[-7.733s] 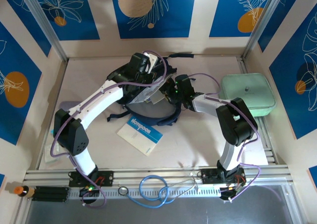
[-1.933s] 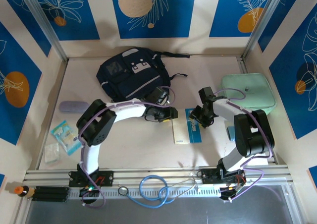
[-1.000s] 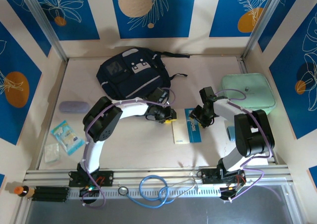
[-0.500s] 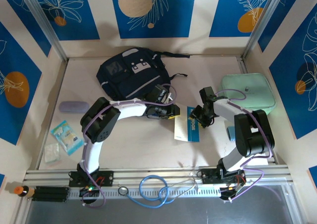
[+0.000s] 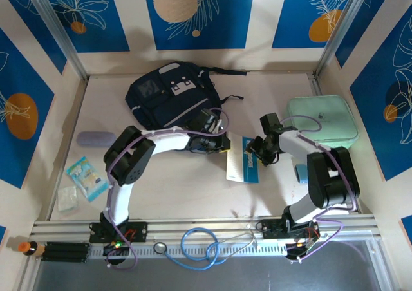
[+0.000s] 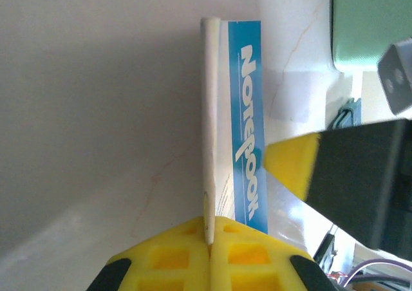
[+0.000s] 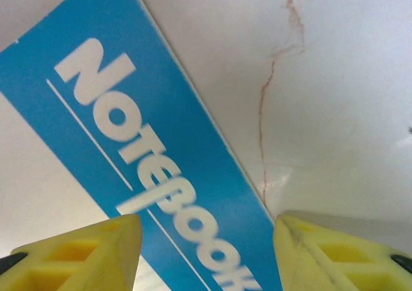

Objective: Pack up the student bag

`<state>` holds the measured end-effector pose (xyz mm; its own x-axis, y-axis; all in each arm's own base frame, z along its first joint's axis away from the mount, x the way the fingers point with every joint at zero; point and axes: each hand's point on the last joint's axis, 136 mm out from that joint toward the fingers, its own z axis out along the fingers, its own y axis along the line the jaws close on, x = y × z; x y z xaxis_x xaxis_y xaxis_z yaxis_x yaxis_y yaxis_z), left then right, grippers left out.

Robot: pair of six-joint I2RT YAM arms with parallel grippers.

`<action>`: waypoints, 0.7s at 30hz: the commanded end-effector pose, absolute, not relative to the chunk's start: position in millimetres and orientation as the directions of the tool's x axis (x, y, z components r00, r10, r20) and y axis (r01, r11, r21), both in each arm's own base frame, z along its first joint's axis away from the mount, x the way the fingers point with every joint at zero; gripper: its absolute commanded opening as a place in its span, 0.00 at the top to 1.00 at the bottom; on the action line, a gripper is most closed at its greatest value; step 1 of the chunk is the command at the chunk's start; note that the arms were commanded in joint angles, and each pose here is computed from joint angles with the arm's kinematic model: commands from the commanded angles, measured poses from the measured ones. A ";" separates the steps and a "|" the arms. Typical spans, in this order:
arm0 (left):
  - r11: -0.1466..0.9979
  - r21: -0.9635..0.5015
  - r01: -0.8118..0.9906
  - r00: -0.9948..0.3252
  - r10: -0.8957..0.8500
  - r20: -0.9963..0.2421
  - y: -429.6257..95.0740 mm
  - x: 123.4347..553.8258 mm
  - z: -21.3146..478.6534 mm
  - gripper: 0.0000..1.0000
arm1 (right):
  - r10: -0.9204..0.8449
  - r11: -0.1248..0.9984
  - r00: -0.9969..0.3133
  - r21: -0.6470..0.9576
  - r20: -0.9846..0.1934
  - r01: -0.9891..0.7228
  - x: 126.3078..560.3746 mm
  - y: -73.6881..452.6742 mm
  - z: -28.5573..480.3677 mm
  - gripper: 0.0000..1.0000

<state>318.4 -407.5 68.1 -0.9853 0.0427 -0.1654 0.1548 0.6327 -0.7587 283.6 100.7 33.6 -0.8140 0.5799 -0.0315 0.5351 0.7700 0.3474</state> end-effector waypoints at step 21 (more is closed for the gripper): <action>0.219 -0.961 0.166 -0.802 -0.538 -0.261 -276.1 456.5 261.3 1.00 | 0.612 0.358 -0.785 0.920 -0.102 0.159 348.3 192.6 165.6 0.21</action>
<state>461.1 -278.8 222.7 -0.8298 -0.5023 -0.2433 0.1027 0.2911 -0.9512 341.9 172.7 145.9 -0.7710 0.6197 -0.1469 0.2121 0.4674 0.8582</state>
